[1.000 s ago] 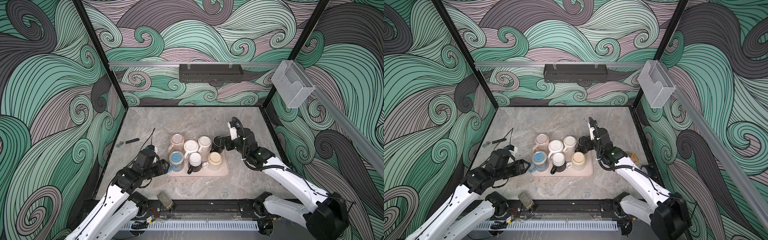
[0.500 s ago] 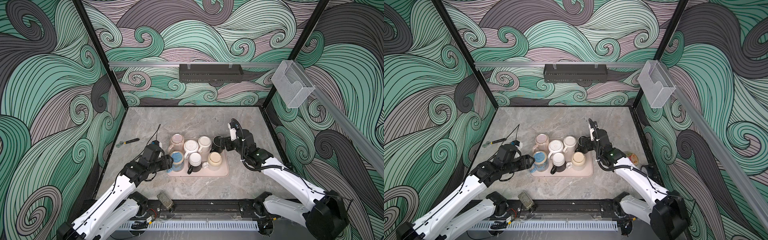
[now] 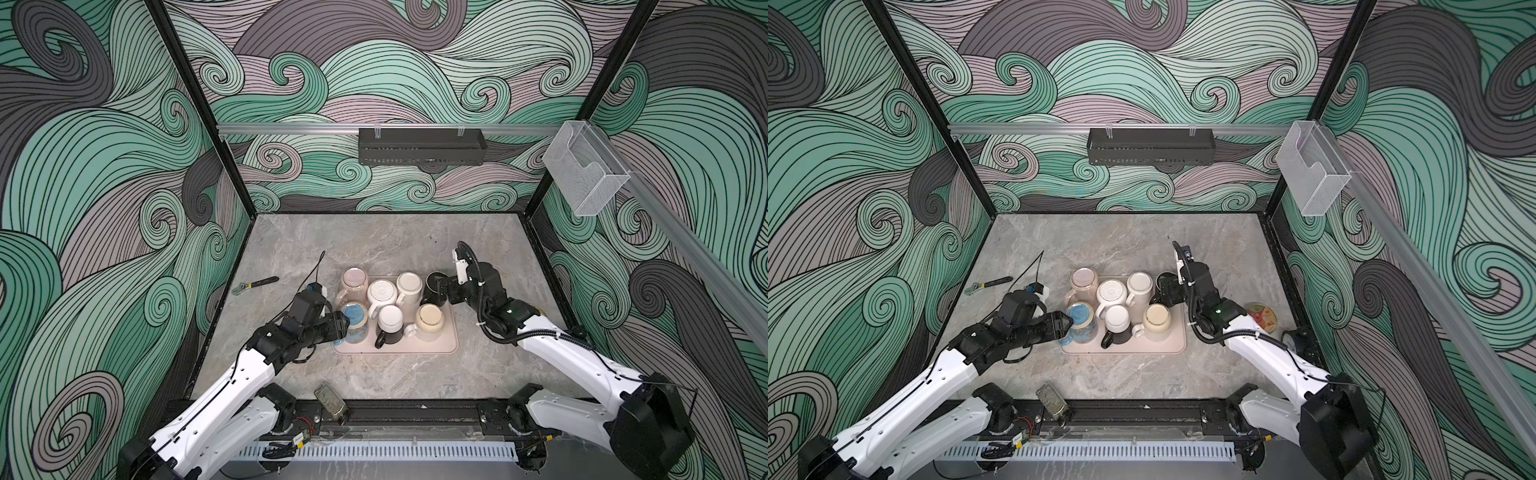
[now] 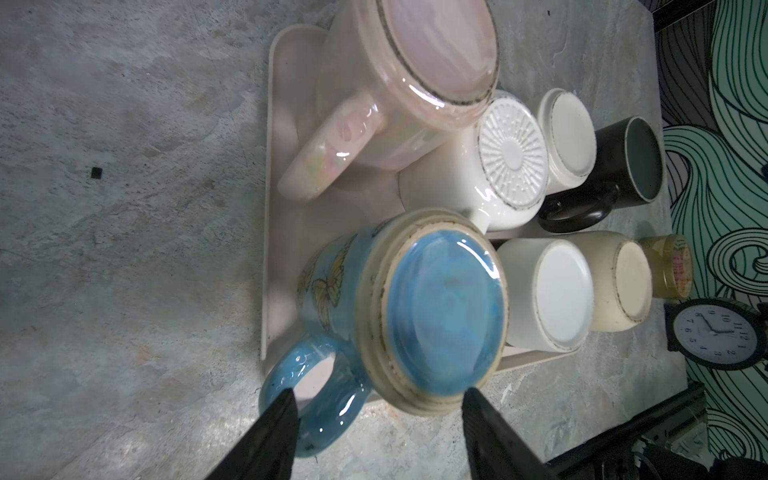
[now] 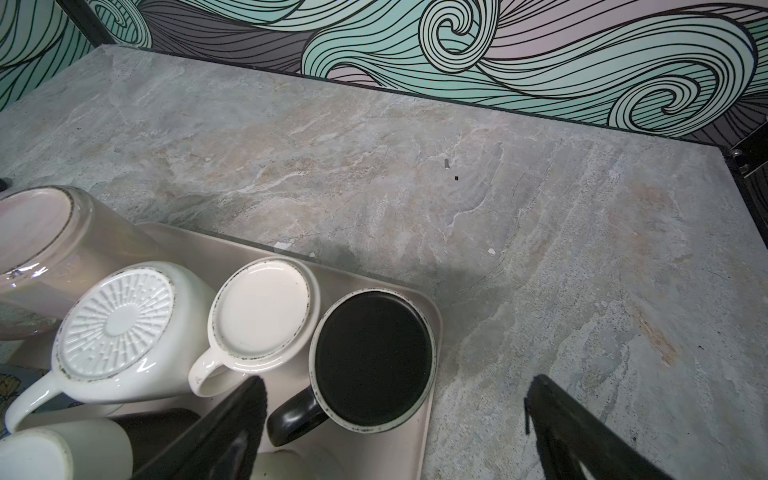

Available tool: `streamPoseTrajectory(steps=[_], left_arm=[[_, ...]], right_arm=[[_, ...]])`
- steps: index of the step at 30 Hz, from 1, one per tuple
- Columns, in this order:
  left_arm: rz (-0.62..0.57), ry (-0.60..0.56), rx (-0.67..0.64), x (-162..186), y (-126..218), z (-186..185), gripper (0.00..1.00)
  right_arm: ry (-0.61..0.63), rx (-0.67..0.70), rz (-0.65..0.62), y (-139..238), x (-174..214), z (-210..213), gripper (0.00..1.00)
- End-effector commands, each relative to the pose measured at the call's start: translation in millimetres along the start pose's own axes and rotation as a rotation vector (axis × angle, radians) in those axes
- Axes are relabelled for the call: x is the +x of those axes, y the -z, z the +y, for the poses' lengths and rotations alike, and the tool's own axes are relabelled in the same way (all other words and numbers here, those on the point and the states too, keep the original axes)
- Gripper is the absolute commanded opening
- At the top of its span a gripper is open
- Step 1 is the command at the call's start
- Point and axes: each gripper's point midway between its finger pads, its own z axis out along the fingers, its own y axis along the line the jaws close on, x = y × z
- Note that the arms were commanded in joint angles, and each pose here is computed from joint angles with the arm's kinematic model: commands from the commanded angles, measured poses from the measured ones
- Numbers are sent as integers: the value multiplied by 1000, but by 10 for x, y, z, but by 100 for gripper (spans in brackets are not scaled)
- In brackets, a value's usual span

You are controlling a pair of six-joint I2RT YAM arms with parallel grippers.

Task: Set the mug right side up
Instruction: 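Move left gripper over the blue butterfly mug while right gripper nears the tray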

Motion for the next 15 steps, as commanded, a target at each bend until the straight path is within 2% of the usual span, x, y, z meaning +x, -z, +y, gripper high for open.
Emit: streamPoseTrajectory(steps=[1,15], left_arm=[[-4,2,14,-14,-43,-42,65],[23,-1,31,73,-90,-54,65]], right_arm=[[-26,16,-43,32,-76,-23,97],[-36,9,-50,-12,-108,9,97]])
